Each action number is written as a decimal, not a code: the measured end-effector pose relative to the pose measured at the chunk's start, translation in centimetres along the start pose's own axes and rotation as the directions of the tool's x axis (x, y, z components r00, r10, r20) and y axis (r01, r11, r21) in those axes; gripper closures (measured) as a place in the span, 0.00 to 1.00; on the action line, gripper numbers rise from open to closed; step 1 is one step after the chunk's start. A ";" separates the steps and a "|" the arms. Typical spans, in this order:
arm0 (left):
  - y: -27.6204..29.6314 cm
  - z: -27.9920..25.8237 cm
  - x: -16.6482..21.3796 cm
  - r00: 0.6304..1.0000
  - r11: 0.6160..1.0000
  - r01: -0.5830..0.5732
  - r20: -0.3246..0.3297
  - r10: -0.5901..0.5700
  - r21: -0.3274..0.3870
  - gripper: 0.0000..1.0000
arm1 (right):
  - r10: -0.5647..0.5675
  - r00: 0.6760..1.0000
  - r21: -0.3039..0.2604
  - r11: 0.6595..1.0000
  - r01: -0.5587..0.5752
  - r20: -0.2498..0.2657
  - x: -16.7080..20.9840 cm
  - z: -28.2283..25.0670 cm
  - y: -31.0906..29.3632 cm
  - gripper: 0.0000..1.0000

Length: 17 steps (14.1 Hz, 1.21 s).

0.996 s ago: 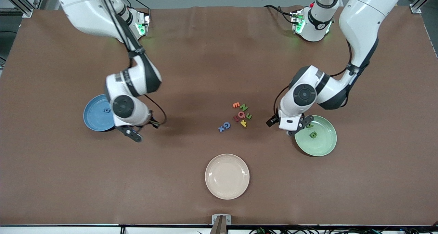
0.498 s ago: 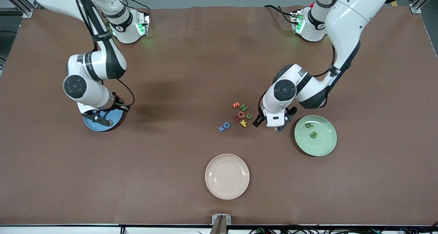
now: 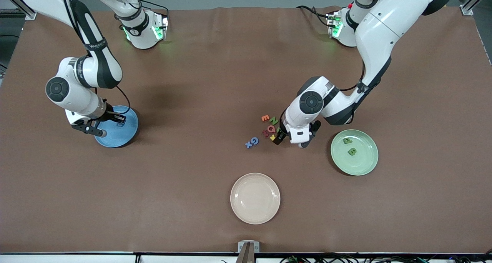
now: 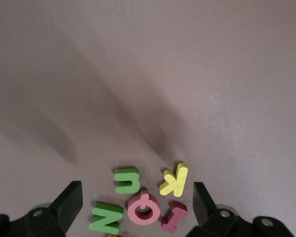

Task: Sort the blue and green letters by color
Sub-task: 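Grasp the green u with the left gripper while the right gripper returns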

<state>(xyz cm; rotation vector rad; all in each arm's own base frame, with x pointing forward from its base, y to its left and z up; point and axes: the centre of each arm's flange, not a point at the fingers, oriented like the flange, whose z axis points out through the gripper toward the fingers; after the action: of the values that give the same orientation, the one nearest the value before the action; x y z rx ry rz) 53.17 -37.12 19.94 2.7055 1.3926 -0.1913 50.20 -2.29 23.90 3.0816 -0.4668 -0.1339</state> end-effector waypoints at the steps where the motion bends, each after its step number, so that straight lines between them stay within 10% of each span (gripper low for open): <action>1: -0.1 0.4 -0.2 1.000 1.000 0.002 0.003 -0.002 0.006 0.05 | -0.001 1.000 0.001 1.000 0.001 -0.004 0.0 0.1 0.0 0.73; 6: -0.5 1.6 -0.4 1.000 1.000 0.004 0.011 -0.004 0.026 0.24 | -0.011 1.000 0.000 1.000 0.011 0.001 -0.3 1.2 -0.4 0.68; 13: -1.1 2.4 -0.1 1.000 0.999 0.010 0.012 -0.011 0.044 0.39 | 0.015 0.999 -0.008 1.000 -0.015 0.033 -0.3 0.4 -2.4 0.01; 17: -1.2 2.5 -0.1 1.000 0.999 0.011 0.013 -0.012 0.047 0.53 | 0.137 0.991 -0.019 0.990 -0.137 0.011 -1.1 -4.5 -12.7 0.00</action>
<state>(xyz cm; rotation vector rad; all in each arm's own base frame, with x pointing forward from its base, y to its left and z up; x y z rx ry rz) 51.96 -36.86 17.49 2.7292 1.4178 -0.2451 53.34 10.24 28.05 3.0200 -0.6712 -0.1534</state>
